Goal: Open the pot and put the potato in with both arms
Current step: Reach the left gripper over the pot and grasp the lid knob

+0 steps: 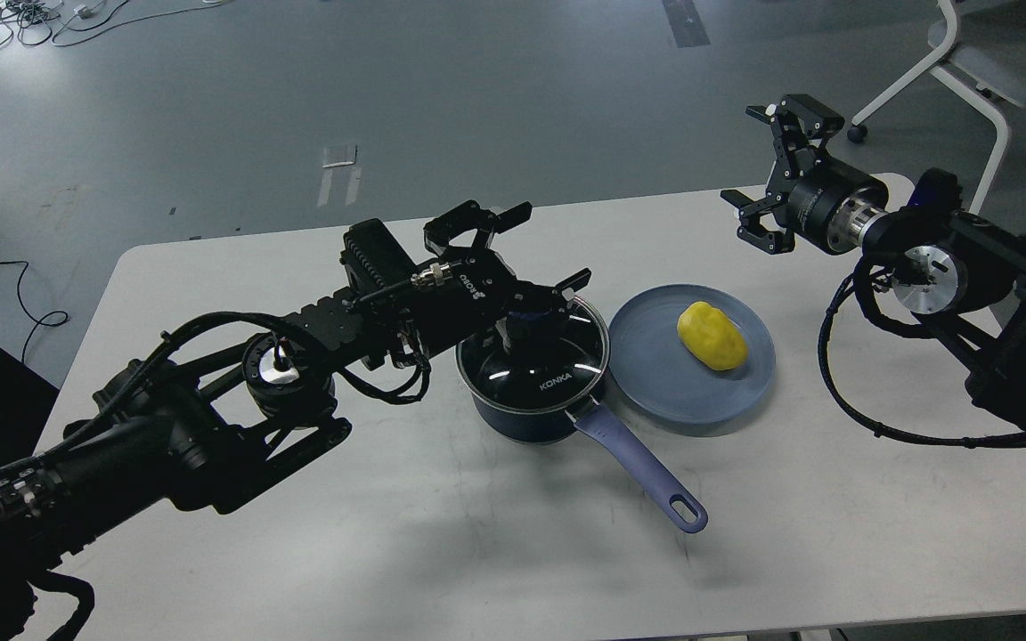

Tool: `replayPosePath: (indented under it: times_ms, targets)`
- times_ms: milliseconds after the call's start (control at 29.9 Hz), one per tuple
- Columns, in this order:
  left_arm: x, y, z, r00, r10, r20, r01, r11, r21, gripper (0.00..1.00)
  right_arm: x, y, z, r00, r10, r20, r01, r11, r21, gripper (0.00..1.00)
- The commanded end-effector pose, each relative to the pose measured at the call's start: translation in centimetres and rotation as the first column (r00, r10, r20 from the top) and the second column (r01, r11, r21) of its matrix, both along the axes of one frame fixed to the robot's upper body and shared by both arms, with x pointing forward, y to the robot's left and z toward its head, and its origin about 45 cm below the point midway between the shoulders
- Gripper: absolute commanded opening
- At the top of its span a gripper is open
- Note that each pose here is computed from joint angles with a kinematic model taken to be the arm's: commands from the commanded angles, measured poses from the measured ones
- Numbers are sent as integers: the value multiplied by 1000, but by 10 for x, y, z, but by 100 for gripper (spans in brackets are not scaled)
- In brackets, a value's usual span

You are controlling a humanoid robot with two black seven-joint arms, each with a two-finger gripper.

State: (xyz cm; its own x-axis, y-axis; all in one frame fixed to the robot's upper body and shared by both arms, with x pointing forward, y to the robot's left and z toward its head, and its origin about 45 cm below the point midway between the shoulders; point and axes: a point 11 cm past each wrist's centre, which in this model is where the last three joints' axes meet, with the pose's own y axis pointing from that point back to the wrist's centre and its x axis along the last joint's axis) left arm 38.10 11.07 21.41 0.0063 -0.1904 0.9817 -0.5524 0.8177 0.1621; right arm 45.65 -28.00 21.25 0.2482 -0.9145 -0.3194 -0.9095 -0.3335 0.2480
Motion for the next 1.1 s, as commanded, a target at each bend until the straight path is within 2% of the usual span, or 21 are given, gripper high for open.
replayPosePath:
  times_ms: [0, 936, 1070]
  targets:
    - [-3, 4, -18, 999, 22, -31, -22, 1000, 12, 97, 0, -2, -2, 1000, -6, -4, 6, 1000, -2, 100]
    - [-20, 19, -51, 993, 53, -106, -50, 998, 32, 97, 1, -8, -5, 1000, -20, -13, 20, 1000, -17, 100]
    - [-21, 19, -53, 993, 53, -110, -50, 998, 34, 91, 0, -9, -6, 1000, -20, -15, 20, 1000, -19, 100]
